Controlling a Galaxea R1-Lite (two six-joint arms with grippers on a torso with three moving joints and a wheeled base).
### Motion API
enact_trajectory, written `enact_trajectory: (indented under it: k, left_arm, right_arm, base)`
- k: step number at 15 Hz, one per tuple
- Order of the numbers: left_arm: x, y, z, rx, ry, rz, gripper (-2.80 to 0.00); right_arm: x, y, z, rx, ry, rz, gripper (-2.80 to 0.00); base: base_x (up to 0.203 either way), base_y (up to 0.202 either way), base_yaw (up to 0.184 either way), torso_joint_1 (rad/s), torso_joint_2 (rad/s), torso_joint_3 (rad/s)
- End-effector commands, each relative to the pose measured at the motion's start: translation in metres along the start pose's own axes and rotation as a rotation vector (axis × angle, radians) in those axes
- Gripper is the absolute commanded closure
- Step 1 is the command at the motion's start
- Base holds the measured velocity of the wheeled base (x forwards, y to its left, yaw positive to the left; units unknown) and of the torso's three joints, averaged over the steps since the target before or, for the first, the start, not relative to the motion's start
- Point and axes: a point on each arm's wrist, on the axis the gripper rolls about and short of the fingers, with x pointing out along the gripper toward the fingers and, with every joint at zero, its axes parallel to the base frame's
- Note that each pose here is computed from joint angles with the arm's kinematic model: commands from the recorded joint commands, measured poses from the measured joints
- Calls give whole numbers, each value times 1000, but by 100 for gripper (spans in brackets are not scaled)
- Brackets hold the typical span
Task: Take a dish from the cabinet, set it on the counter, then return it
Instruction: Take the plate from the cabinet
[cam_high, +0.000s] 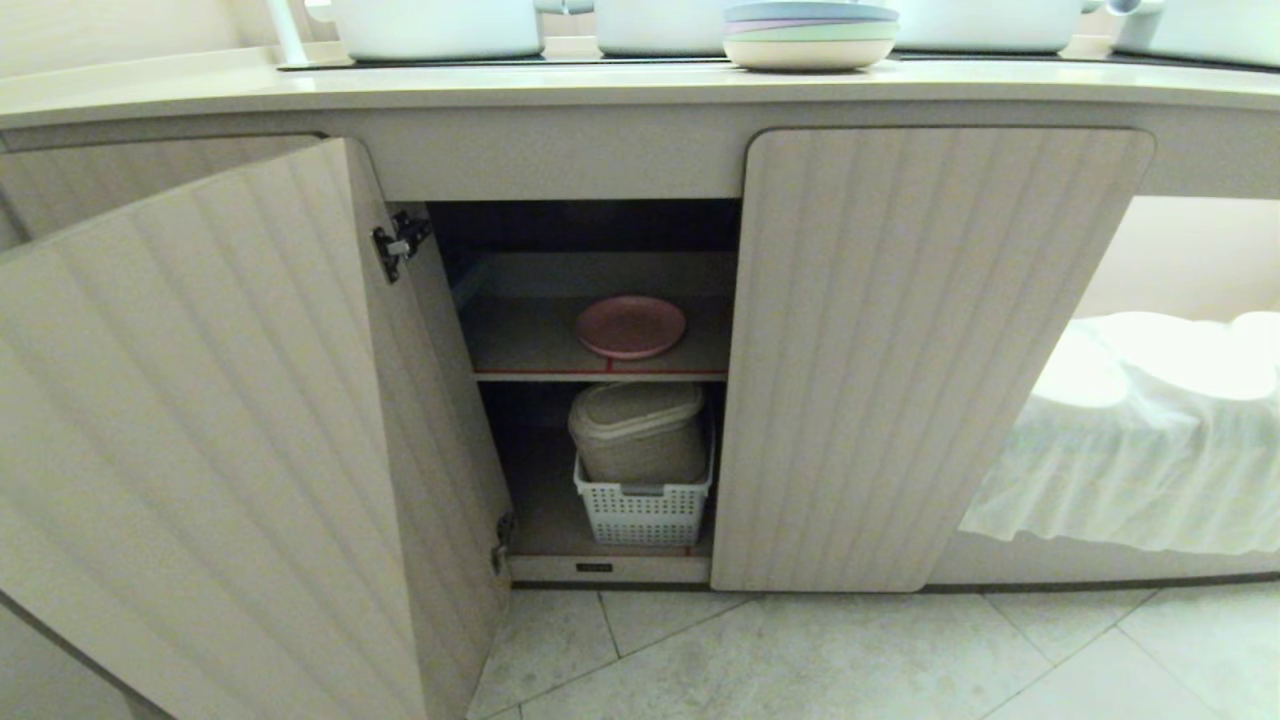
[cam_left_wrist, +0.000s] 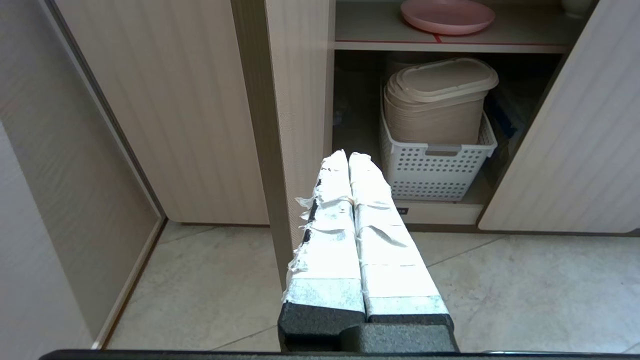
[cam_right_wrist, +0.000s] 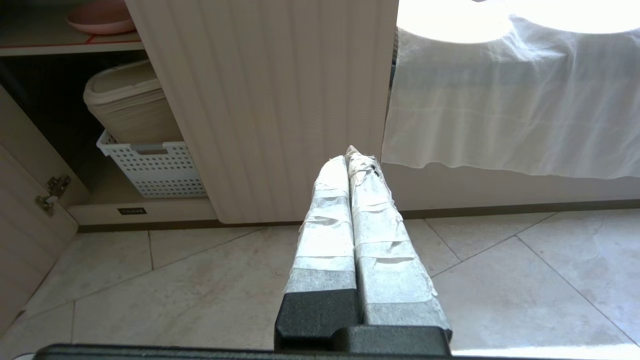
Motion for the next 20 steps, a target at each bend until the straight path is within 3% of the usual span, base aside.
enact_trajectory:
  k: [1,4,20]
  left_arm:
    - [0,0,0,0,0,0,0]
    - [0,0,0,0,0,0,0]
    - [0,0,0,0,0,1,0]
  right_arm:
    - [0,0,0,9,-2,0,0]
    - [0,0,0,50,-3,-3,0]
    - [0,0,0,50,-3,-3,0]
  base:
    - [0,0,0,0,0,0]
    - [0,0,0,0,0,0]
    - [0,0,0,0,0,0]
